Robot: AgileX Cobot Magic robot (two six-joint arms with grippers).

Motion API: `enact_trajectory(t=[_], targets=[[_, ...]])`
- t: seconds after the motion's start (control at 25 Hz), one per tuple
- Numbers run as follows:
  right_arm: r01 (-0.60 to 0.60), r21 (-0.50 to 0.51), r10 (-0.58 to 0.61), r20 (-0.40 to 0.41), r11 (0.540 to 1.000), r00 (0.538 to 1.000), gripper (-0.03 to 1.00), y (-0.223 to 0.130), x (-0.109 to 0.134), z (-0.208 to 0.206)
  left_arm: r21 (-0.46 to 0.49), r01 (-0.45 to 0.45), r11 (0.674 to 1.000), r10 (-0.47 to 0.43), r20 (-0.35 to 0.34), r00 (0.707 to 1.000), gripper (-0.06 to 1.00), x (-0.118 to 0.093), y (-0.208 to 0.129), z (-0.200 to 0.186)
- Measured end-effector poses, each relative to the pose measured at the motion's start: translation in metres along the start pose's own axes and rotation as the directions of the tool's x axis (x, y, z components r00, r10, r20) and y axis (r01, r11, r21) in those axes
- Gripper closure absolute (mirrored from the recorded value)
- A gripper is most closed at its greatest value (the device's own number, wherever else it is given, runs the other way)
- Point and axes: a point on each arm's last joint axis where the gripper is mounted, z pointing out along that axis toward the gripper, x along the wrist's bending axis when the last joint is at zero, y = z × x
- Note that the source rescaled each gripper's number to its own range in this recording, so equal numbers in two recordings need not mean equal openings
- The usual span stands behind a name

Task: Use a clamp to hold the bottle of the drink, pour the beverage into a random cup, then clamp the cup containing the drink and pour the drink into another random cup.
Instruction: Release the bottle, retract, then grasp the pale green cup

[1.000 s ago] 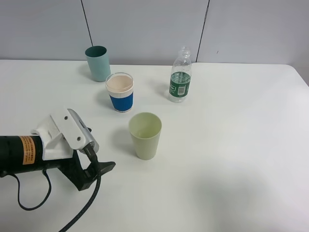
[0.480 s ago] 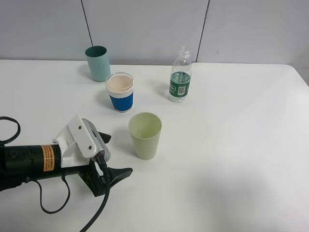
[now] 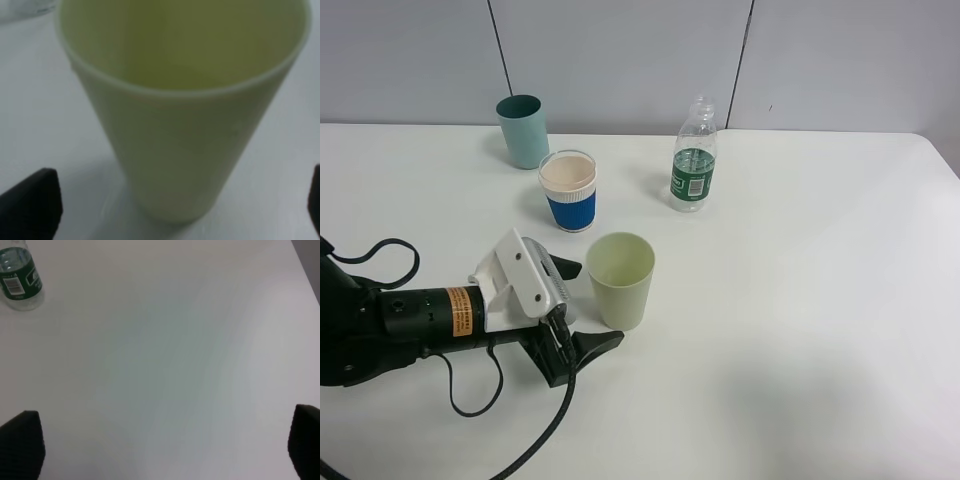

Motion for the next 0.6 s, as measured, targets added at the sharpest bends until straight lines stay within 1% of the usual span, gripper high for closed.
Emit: enact_trajectory(t=[0.16, 0.28, 0.6], targets=[[0.0, 0.0, 0.0, 0.0, 1.0, 1.0, 0.03, 0.0, 0.0, 0.0, -0.047, -0.052, 0.998, 0.054, 0.033, 0.998, -0.06, 0.001, 0.002, 0.011], [0.0, 0.0, 0.0, 0.0, 1.0, 1.0, 0.03, 0.0, 0.0, 0.0, -0.067, -0.085, 0.994, 0.088, 0.042, 0.995, -0.06, 0.002, 0.002, 0.018], [0.0, 0.0, 0.0, 0.0, 1.0, 1.0, 0.03, 0.0, 0.0, 0.0, -0.098, -0.105, 0.99, 0.11, 0.057, 0.992, -0.06, 0.008, 0.001, 0.036]])
